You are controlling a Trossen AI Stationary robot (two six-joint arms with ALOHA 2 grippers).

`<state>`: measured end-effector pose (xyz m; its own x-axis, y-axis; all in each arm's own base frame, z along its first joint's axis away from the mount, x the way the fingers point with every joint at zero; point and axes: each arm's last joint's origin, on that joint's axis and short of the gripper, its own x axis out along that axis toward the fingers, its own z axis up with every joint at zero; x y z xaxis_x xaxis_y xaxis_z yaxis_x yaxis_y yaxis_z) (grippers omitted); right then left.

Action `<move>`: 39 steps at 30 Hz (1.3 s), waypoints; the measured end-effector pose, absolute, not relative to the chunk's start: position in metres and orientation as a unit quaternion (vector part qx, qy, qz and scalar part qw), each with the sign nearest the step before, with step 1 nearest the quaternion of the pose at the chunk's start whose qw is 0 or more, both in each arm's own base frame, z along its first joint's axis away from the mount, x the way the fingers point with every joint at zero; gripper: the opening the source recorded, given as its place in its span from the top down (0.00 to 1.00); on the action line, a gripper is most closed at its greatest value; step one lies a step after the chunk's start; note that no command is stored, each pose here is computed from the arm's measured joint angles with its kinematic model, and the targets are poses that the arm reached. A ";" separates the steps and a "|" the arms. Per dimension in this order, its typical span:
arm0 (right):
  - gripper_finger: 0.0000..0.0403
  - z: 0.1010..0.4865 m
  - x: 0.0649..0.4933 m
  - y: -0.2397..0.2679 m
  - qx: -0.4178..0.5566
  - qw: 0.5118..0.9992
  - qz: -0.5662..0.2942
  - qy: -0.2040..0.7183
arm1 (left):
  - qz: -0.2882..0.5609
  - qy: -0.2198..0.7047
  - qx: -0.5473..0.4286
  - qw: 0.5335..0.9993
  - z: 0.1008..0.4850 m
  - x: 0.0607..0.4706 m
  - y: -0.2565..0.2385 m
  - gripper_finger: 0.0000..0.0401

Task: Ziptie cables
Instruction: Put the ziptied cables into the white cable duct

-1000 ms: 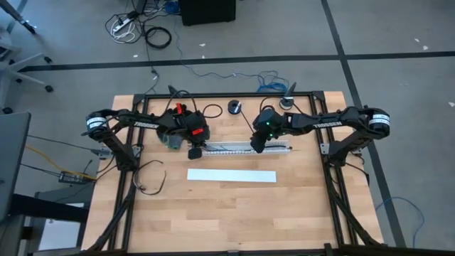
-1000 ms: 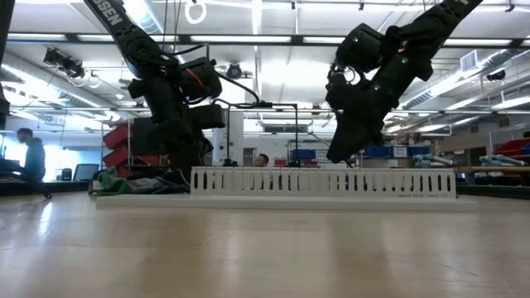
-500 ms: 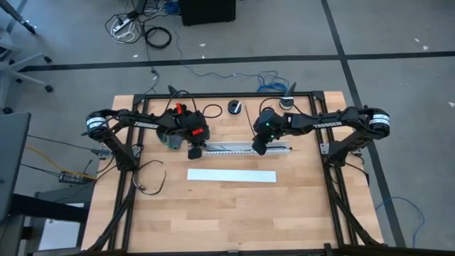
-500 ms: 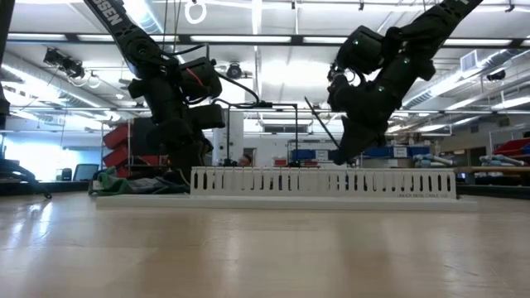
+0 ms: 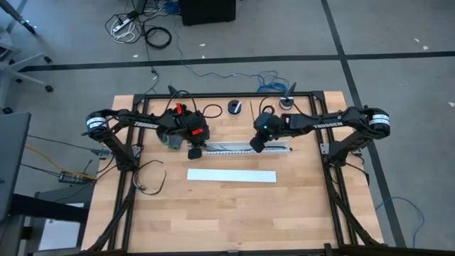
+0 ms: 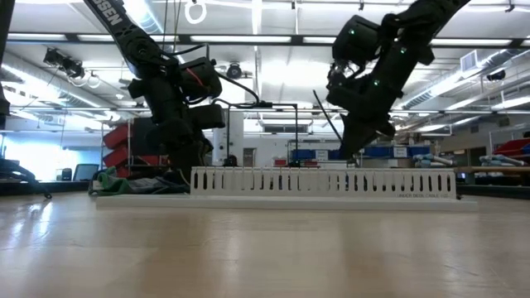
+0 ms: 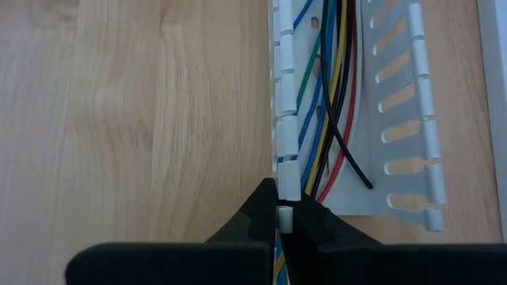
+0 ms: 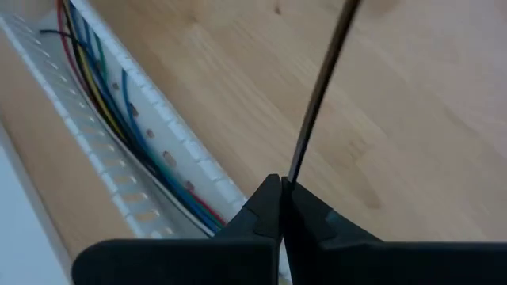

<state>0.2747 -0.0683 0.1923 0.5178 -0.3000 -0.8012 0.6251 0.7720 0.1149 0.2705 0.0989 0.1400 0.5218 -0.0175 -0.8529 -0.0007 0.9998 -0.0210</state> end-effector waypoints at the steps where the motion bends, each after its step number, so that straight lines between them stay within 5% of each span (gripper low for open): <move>1: 1.00 0.193 0.275 -0.067 0.202 0.847 -0.277 0.407 | -0.005 0.489 -0.009 0.872 0.140 0.271 0.099 1.00; 39: 1.00 0.172 0.280 -0.053 0.223 0.792 -0.366 0.434 | -0.022 0.476 -0.009 0.879 0.141 0.280 0.078 1.00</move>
